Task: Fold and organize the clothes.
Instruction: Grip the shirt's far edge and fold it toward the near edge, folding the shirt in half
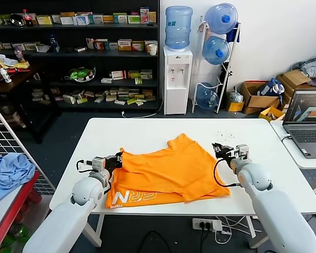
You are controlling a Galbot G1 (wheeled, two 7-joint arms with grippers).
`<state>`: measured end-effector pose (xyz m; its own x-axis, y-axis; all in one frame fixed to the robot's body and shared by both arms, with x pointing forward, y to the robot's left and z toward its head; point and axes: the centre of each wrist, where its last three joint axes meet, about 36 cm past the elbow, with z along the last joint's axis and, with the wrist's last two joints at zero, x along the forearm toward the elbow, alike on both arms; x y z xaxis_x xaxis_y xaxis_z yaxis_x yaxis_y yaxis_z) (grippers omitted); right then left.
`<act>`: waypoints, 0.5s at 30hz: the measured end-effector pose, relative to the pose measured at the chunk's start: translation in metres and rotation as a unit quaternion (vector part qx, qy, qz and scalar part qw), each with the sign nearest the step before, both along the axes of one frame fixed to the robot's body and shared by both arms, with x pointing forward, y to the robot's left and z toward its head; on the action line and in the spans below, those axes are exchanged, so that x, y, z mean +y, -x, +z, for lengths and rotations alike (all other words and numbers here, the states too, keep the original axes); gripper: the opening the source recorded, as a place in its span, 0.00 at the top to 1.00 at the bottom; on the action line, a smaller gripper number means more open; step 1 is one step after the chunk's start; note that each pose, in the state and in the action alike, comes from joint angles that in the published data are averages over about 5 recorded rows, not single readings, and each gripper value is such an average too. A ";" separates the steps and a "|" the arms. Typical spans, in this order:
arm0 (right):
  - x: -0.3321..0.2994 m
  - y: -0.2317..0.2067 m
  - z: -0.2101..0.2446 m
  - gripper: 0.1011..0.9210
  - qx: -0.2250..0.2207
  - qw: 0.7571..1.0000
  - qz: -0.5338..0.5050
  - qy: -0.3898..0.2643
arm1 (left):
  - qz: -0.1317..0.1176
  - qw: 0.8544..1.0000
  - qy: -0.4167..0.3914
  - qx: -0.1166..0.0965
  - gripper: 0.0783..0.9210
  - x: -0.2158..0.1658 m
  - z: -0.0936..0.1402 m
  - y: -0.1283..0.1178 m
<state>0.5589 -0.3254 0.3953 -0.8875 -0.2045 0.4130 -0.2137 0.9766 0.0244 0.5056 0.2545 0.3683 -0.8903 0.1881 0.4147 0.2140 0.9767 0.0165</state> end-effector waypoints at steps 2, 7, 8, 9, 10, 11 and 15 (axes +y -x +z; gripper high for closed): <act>0.003 -0.009 -0.003 0.63 -0.002 1.000 0.002 -0.005 | -0.002 1.000 -0.001 -0.001 0.98 0.000 0.000 0.002; 0.014 -0.033 -0.013 0.46 0.003 1.000 0.007 -0.015 | -0.006 1.000 -0.002 -0.004 0.98 0.002 0.000 0.004; 0.016 -0.037 -0.015 0.42 0.006 1.000 0.007 -0.017 | -0.006 1.000 -0.002 -0.004 0.98 0.003 0.000 0.004; 0.018 -0.041 -0.018 0.39 0.009 1.000 0.008 -0.018 | -0.007 1.000 -0.002 -0.004 0.98 0.003 -0.001 0.004; 0.020 -0.045 -0.020 0.35 0.013 1.000 0.009 -0.019 | -0.008 1.000 -0.002 -0.004 0.98 0.003 -0.001 0.004; 0.022 -0.049 -0.022 0.31 0.017 1.000 0.010 -0.020 | -0.009 1.000 -0.002 -0.005 0.98 0.003 -0.001 0.004; 0.028 -0.060 -0.032 0.19 0.034 0.999 0.012 -0.020 | -0.010 1.000 -0.002 -0.005 0.98 0.004 -0.003 0.003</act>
